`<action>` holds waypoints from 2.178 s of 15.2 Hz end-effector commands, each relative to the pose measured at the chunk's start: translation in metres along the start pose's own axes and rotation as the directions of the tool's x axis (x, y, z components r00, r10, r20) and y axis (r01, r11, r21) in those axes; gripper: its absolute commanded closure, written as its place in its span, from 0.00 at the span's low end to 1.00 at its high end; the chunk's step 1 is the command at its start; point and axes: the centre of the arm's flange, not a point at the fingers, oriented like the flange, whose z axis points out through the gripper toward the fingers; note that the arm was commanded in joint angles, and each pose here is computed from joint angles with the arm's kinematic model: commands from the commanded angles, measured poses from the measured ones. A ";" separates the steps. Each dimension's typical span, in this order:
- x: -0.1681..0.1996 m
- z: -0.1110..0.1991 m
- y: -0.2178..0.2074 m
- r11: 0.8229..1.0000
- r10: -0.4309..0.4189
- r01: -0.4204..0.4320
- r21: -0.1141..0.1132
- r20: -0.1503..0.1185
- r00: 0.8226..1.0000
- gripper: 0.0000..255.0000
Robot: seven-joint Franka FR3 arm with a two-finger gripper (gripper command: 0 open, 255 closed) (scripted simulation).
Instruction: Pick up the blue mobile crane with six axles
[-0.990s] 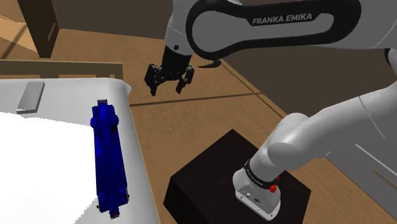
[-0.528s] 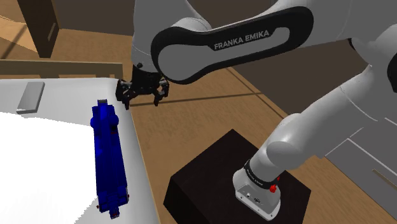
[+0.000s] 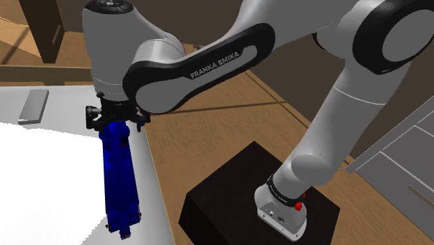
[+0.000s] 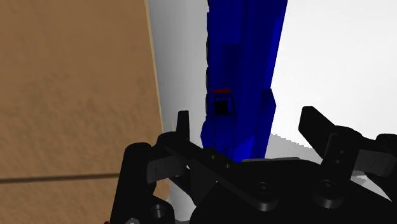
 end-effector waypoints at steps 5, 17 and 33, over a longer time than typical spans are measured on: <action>-0.004 0.037 -0.021 1.000 0.018 -0.018 -0.008 -0.009 1.000 0.00; -0.007 0.056 -0.020 1.000 0.018 -0.018 -0.008 -0.009 1.000 1.00; 0.003 -0.007 -0.022 1.000 0.018 -0.018 -0.008 -0.009 1.000 1.00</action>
